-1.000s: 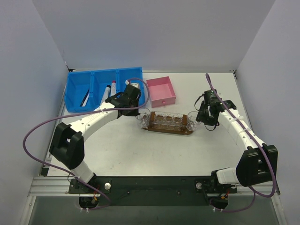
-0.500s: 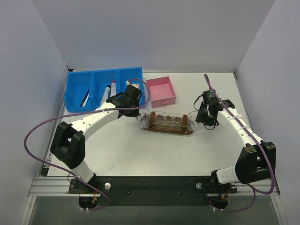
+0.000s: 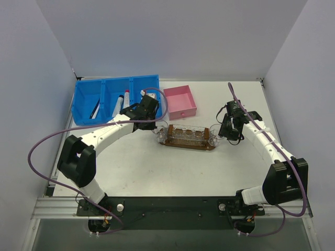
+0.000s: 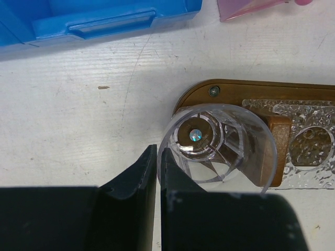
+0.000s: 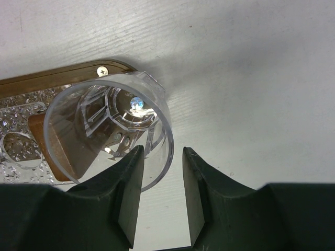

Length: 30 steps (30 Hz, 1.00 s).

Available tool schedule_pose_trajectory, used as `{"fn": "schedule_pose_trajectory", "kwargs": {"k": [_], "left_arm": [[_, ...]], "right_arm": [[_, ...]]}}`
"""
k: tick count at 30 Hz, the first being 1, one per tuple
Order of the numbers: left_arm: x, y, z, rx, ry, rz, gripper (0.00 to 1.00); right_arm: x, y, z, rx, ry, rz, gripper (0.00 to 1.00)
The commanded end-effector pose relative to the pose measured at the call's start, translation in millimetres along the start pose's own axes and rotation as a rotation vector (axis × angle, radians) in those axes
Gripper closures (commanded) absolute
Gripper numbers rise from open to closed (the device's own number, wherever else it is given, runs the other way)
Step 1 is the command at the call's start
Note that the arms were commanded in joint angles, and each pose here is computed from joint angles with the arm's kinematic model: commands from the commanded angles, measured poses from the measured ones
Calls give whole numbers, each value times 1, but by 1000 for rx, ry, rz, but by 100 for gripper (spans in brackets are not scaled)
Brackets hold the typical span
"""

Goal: Prepare toiletry sets of a toothbrush and toothpaste on the tray

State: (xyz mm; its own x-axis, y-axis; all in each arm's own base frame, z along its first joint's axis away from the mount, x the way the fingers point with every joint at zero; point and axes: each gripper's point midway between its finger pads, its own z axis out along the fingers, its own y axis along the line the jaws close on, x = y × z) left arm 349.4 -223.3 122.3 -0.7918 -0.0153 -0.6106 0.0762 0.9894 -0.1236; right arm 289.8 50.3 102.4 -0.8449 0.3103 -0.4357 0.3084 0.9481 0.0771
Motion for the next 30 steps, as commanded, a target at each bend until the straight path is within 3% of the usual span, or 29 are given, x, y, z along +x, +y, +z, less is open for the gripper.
{"fn": "schedule_pose_trajectory", "kwargs": {"k": [1, 20, 30], "left_arm": [[-19, -5, 0, -6, -58, -15, 100], [-20, -11, 1, 13, -57, 5, 100], [-17, -11, 0, 8, -44, 11, 100]], "right_arm": [[3, -1, 0, 5, 11, -10, 69], [3, -1, 1, 5, 17, -11, 69], [3, -1, 1, 5, 13, -9, 64]]}}
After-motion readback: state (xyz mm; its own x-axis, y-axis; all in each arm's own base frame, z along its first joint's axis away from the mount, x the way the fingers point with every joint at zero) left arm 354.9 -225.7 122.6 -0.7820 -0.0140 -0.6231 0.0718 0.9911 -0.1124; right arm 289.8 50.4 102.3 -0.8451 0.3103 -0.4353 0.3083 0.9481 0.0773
